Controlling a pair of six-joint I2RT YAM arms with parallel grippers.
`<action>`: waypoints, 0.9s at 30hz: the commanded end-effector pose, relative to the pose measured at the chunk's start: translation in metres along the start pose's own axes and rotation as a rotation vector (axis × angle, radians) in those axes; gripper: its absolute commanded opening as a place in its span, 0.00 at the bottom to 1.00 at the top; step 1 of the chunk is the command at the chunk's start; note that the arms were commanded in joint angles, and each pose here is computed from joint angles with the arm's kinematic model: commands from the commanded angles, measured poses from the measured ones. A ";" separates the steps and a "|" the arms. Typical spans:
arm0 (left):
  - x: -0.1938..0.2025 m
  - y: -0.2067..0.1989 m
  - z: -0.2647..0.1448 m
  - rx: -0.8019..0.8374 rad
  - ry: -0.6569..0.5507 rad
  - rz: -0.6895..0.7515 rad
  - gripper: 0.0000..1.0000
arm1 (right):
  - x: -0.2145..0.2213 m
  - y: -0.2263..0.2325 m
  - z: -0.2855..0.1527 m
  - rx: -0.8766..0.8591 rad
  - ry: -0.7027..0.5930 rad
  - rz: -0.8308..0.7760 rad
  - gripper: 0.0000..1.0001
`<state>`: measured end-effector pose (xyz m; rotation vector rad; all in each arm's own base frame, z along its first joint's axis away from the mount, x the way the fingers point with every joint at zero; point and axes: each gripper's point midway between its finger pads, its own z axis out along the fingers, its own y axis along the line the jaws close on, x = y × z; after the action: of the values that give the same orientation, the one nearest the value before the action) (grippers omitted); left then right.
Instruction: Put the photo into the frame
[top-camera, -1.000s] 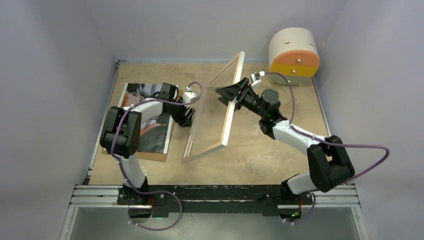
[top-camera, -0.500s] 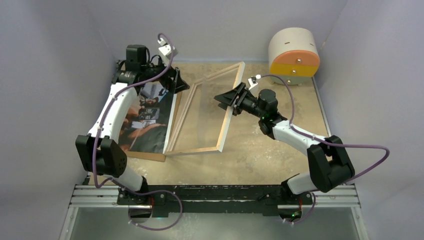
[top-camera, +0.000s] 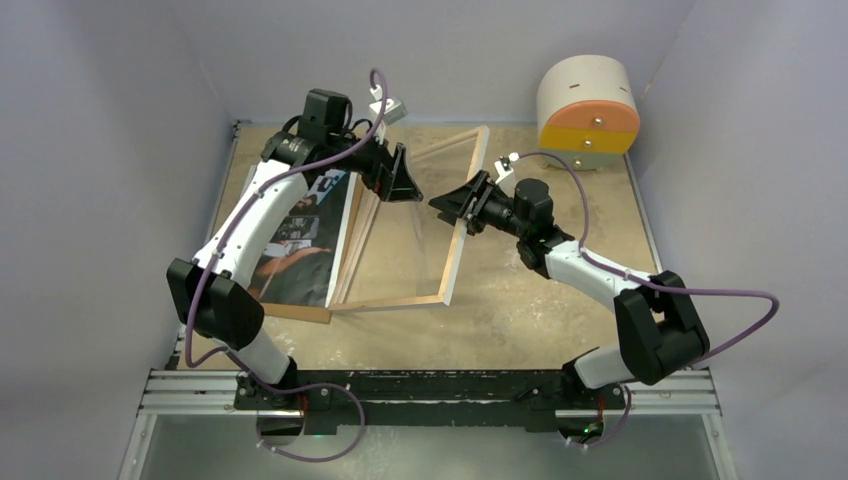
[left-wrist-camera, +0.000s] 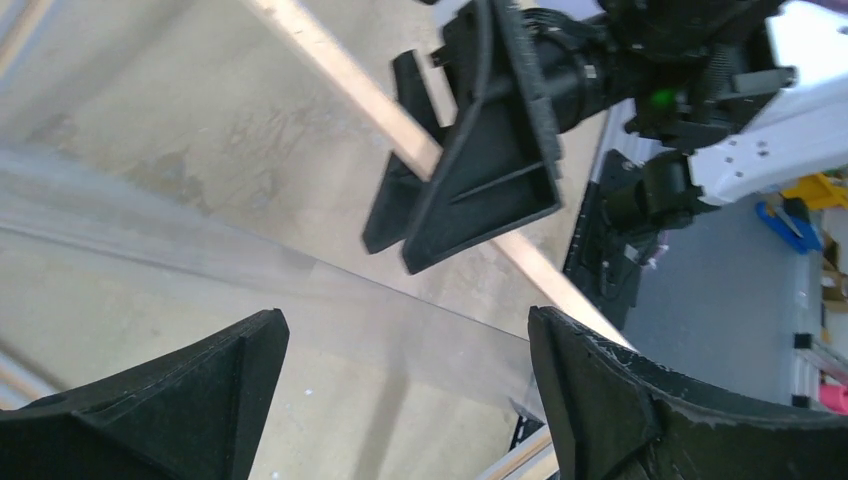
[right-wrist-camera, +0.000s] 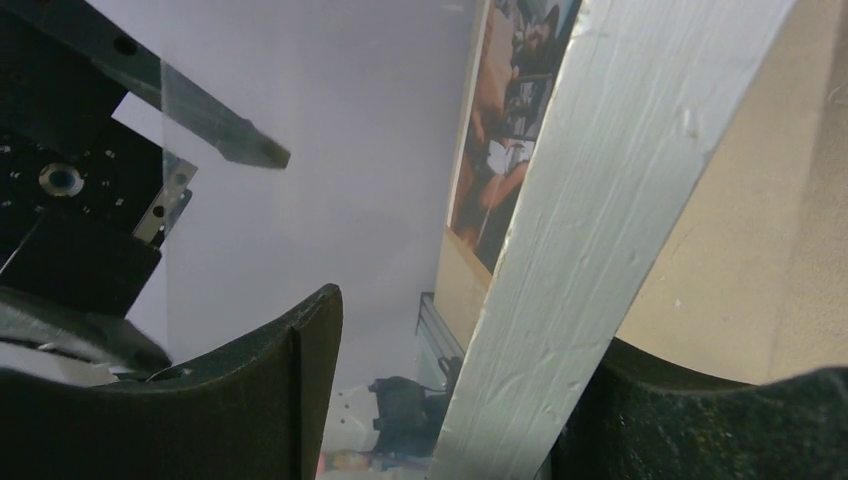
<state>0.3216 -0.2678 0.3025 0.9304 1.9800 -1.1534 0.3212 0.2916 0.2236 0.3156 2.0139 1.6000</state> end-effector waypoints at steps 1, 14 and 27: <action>0.000 0.023 -0.012 -0.155 0.005 -0.051 0.96 | -0.002 0.024 -0.003 -0.069 0.003 -0.062 0.65; 0.023 0.030 -0.022 -0.251 0.065 -0.117 0.98 | -0.004 0.018 -0.006 -0.057 0.004 -0.061 0.61; 0.078 0.070 -0.058 -0.380 0.103 -0.216 0.55 | -0.007 0.007 -0.010 -0.036 0.007 -0.053 0.59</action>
<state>0.3255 -0.1863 0.2375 0.6148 2.3277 -0.8547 0.3251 0.2834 0.2205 0.3140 2.0194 1.5851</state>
